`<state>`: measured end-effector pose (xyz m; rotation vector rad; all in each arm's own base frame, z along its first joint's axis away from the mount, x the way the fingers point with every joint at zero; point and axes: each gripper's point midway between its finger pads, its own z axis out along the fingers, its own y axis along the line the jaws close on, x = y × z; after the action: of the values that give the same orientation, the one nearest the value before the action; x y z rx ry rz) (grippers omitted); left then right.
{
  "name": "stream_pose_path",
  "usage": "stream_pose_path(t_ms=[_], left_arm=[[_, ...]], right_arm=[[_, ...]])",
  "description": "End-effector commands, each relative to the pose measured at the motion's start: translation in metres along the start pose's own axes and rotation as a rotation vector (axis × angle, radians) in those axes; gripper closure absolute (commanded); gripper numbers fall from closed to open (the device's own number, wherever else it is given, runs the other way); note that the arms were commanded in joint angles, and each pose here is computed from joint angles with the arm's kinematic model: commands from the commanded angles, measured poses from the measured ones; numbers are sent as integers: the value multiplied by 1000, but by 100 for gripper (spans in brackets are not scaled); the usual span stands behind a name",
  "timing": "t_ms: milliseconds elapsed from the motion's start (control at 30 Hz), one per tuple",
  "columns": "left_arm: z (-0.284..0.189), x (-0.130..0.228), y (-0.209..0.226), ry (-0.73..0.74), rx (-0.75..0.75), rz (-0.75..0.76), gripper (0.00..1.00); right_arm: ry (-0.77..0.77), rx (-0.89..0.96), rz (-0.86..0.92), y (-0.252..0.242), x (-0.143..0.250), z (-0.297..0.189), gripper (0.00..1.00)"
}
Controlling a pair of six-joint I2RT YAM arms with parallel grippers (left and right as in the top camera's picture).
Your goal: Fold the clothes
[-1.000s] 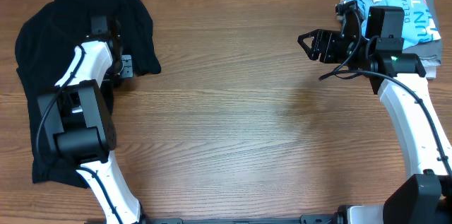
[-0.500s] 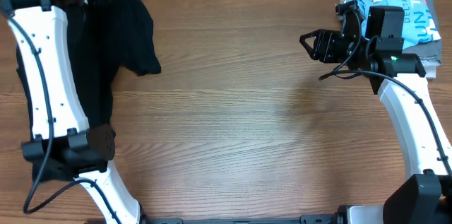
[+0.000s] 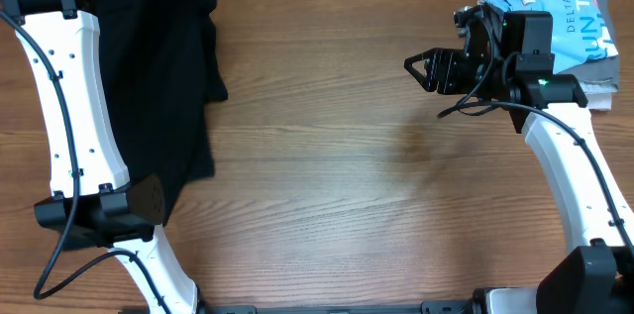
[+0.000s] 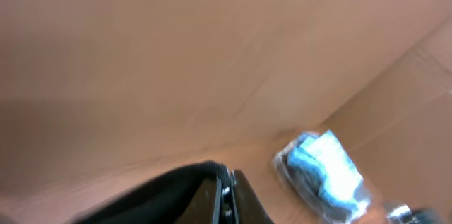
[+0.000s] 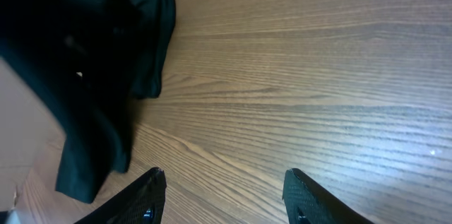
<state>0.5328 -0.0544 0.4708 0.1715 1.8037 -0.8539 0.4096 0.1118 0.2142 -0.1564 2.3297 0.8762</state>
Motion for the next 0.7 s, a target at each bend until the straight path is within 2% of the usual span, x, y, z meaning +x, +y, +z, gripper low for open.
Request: stream_pose_path(t_ms=[0, 167, 333, 433, 533, 667], left_arm=[[-4, -27, -83, -49, 293, -32, 97], [-2, -51, -171, -171, 529, 55, 96], [15, -30, -235, -155, 653, 75, 96], [19, -25, -248, -157, 671, 95, 96], [24, -21, -245, -154, 644, 94, 96], [26, -22, -243, -156, 634, 94, 96]], right_arm=[[-43, -13, -26, 8, -15, -11, 42], [-88, 8, -22, 3, -25, -29, 41], [-85, 42, 27, -12, -22, -42, 41], [-69, 42, 32, -12, -17, -42, 36], [-31, 19, -24, -7, -8, -41, 27], [-7, 11, -133, -2, -2, -36, 25]])
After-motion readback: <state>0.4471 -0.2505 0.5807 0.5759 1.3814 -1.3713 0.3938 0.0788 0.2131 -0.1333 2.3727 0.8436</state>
